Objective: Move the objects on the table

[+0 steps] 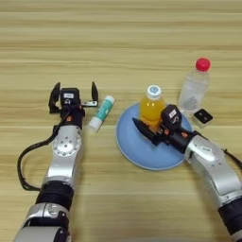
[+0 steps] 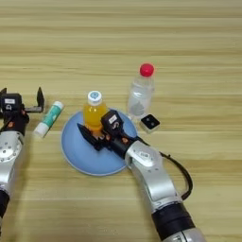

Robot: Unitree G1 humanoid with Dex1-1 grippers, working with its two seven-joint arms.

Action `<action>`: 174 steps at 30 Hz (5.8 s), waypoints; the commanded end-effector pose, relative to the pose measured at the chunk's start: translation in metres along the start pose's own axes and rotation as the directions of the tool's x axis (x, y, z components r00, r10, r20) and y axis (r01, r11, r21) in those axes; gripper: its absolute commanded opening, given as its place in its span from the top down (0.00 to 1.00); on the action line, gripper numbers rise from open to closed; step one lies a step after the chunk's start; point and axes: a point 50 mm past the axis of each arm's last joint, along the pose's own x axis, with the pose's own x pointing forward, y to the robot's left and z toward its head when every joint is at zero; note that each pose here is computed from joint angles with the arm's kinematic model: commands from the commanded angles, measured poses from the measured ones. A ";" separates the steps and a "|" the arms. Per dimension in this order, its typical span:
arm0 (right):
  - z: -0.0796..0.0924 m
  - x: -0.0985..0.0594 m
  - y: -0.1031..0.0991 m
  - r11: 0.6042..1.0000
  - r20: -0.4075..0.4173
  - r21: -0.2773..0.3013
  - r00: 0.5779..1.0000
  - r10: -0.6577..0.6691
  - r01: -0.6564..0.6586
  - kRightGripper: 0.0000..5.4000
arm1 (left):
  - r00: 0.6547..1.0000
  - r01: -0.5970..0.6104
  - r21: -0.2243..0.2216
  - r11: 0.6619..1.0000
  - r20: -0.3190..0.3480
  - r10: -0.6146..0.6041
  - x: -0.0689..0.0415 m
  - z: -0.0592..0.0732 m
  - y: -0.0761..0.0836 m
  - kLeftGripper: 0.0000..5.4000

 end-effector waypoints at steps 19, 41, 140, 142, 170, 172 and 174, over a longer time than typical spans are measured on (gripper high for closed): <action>0.117 -0.062 -0.035 0.958 0.370 -0.157 0.913 -0.169 0.241 0.36 | 1.000 0.001 0.009 1.000 0.007 -0.001 0.002 0.001 -0.005 0.00; 0.073 -0.079 -0.132 0.722 0.236 -0.085 0.718 -0.655 0.687 0.36 | 1.000 0.000 0.008 1.000 0.007 0.000 0.004 0.001 -0.005 0.00; 0.084 -0.043 -0.073 0.853 0.393 -0.194 0.835 -0.385 0.485 0.00 | 1.000 0.001 0.006 1.000 0.015 -0.001 0.006 0.000 -0.006 0.00; 0.082 -0.041 -0.074 0.856 0.381 -0.188 0.839 -0.389 0.482 0.00 | 1.000 0.001 0.006 1.000 0.016 -0.001 0.006 0.000 -0.006 0.00; 0.039 -0.014 -0.098 0.896 0.146 -0.085 0.895 -0.421 0.436 0.00 | 1.000 0.007 0.006 1.000 0.018 -0.007 0.005 0.000 -0.008 0.00; 0.036 -0.014 -0.100 0.894 0.136 -0.082 0.894 -0.428 0.440 0.00 | 1.000 0.007 0.006 1.000 0.018 -0.007 0.005 0.000 -0.008 0.00; 0.034 -0.013 -0.101 0.893 0.130 -0.079 0.892 -0.432 0.444 0.00 | 1.000 0.007 0.006 1.000 0.018 -0.007 0.005 0.000 -0.008 0.00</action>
